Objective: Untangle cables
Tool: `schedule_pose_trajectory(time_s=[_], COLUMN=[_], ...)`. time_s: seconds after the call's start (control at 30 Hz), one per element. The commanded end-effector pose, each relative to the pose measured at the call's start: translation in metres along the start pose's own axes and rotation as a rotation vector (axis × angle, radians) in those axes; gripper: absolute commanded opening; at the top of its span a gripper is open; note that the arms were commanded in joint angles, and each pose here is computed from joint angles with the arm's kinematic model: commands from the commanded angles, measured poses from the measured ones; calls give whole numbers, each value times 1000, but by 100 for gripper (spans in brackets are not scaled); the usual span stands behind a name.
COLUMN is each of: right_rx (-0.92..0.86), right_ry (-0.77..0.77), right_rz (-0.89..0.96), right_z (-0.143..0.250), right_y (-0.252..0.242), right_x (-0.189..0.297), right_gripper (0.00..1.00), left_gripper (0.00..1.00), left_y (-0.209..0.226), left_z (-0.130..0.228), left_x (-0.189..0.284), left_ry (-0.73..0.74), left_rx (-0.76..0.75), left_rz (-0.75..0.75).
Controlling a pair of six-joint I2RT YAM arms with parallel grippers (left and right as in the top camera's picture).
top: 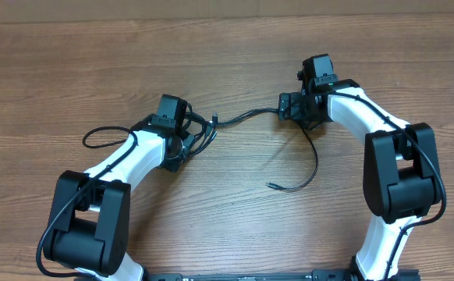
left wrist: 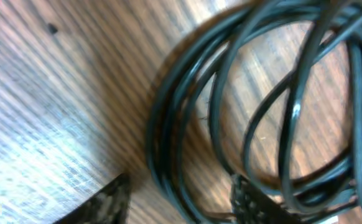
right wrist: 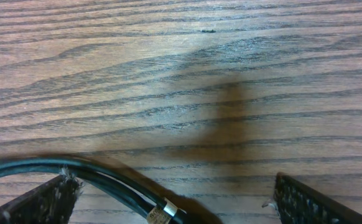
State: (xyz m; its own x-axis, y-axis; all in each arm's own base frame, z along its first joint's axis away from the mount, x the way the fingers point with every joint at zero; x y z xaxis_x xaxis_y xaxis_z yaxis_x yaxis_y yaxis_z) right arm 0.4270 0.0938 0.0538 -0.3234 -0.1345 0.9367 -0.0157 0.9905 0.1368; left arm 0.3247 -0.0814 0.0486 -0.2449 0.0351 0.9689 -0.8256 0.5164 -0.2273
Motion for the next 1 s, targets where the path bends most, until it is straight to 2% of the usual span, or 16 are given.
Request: schedule_pose_trajectory(time_s=[0.0, 0.07, 0.17, 0.2, 0.37, 0.43, 0.47, 0.53, 0.57, 0.67, 0.97], right_rx=[-18, -18, -18, -18, -18, -18, -18, -18, -18, -22, -21], right_ry=[100, 100, 100, 100, 100, 100, 100, 100, 100, 100, 100], right_rz=[-50, -50, -50, -50, -50, -50, -50, -50, -50, -50, -50], right_z=[25, 25, 25, 25, 25, 25, 25, 25, 25, 25, 25], right_y=[4, 4, 4, 4, 4, 4, 4, 4, 4, 4, 4], right_x=[-22, -22, -22, -22, -22, -22, -22, -22, -22, -22, -22], right_gripper=[100, 100, 100, 100, 100, 100, 100, 100, 100, 100, 100], left_gripper=[44, 43, 52, 52, 32, 31, 36, 40, 48, 56, 53], left_y=[43, 43, 42, 42, 42, 43, 44, 46, 47, 48, 50], left_z=[13, 14, 16, 17, 17, 18, 18, 19, 19, 17, 19], left_x=[-31, -30, -31, -31, -31, -30, -30, -30, -30, -29, -34], left_ry=[22, 23, 43, 50, 50, 52, 54, 56, 57, 50, 56], left_rx=[-12, -23, -44, -43, -44, -43, -43, -38, -36, -35, -4], left_rz=[-173, -173, -167, -164, -165, -170, -177, -187, -191, -195, -211])
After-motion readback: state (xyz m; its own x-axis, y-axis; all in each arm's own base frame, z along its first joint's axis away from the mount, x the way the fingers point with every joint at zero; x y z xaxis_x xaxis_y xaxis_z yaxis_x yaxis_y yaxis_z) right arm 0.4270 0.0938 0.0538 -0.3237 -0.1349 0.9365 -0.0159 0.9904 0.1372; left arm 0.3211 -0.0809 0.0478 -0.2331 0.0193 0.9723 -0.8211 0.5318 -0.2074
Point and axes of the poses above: each gripper's point midway between its finger pads, its own x axis back along the fingers, its own y axis along the line the jaws close on, z = x × y, the point moved 5 cm from there along x, back along the fingers, and after that the axes turned 1 degree about x, right-handed, at the moved point
